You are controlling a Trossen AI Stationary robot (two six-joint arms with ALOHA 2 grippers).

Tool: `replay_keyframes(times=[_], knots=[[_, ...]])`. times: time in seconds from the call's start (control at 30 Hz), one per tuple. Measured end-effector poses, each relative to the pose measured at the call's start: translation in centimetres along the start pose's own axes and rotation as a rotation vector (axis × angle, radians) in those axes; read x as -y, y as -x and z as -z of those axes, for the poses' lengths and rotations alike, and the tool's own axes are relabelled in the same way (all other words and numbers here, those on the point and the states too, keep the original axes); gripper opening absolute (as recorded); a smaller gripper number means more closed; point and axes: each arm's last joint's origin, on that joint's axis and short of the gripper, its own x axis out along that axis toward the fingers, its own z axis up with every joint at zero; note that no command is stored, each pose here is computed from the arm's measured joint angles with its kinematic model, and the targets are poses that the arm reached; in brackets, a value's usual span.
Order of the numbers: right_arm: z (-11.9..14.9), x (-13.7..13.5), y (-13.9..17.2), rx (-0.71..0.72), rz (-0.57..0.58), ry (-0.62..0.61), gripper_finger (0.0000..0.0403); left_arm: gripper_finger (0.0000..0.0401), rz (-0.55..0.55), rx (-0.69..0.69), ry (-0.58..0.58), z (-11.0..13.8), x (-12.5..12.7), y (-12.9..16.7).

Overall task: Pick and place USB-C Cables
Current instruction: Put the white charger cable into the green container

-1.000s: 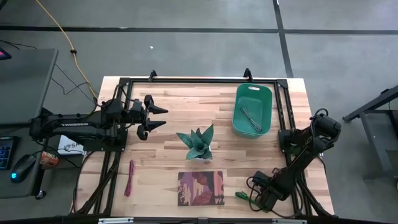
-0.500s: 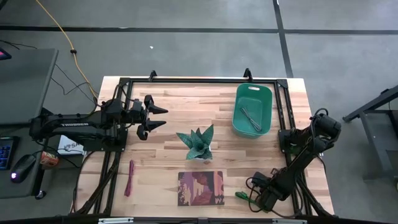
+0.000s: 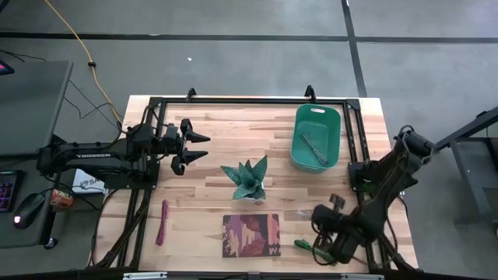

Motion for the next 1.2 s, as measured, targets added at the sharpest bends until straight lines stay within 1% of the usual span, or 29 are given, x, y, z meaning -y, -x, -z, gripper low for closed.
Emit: replay_keyframes(times=[0.1,0.2,0.27,0.4,0.53,0.6,0.67,0.8,0.87,0.93,1.0,1.1,1.2], knots=[[-2.1,0.9,0.5,0.128,0.006,0.07,0.0001,0.023,0.0,0.0,0.0,0.0,0.0,0.0],[-3.7,1.9,0.3,0.172,0.002,0.118,0.0001,0.023,0.0,0.001,0.0,0.0,0.0,0.0],[-4.4,2.3,0.3,0.196,-0.02,0.149,0.0001,0.023,0.0,0.001,-0.001,0.0,0.0,0.0],[-4.9,2.8,1.1,0.283,-0.034,0.197,0.0001,0.0229,0.001,0.001,-0.018,0.0,0.0,0.0],[-4.8,4.2,0.8,0.413,0.03,0.254,0.0001,0.0229,0.005,0.032,-0.041,-0.3,0.1,0.0],[-5.2,5.6,0.2,0.464,0.04,0.261,0.0001,0.0229,0.009,0.059,-0.058,-0.6,0.1,0.0],[-5.7,7.3,-0.5,0.513,0.017,0.248,0.0001,0.0229,0.012,0.077,-0.076,-0.7,0.1,0.0],[-6.7,11.0,-1.2,0.67,-0.135,0.221,0.0001,0.0229,0.012,0.098,-0.129,-0.9,0.2,0.0],[-7.0,12.9,-1.4,0.782,-0.175,0.221,0.0001,0.023,0.011,0.109,-0.165,-1.0,0.2,0.1],[-7.3,14.7,-1.3,0.893,-0.193,0.219,0.0001,0.0229,0.002,0.113,-0.196,-1.1,0.2,0.1],[-7.6,16.2,-1.3,0.966,-0.188,0.227,0.0001,0.0229,-0.016,0.115,-0.223,-1.1,0.1,0.1],[-7.8,18.1,-1.2,1.013,-0.179,0.226,0.0001,0.0229,-0.065,0.117,-0.265,-1.1,0.0,0.1],[-8.1,19.4,-1.1,1.027,-0.166,0.212,0.0001,0.023,-0.108,0.117,-0.3,-1.1,-0.1,0.1]])
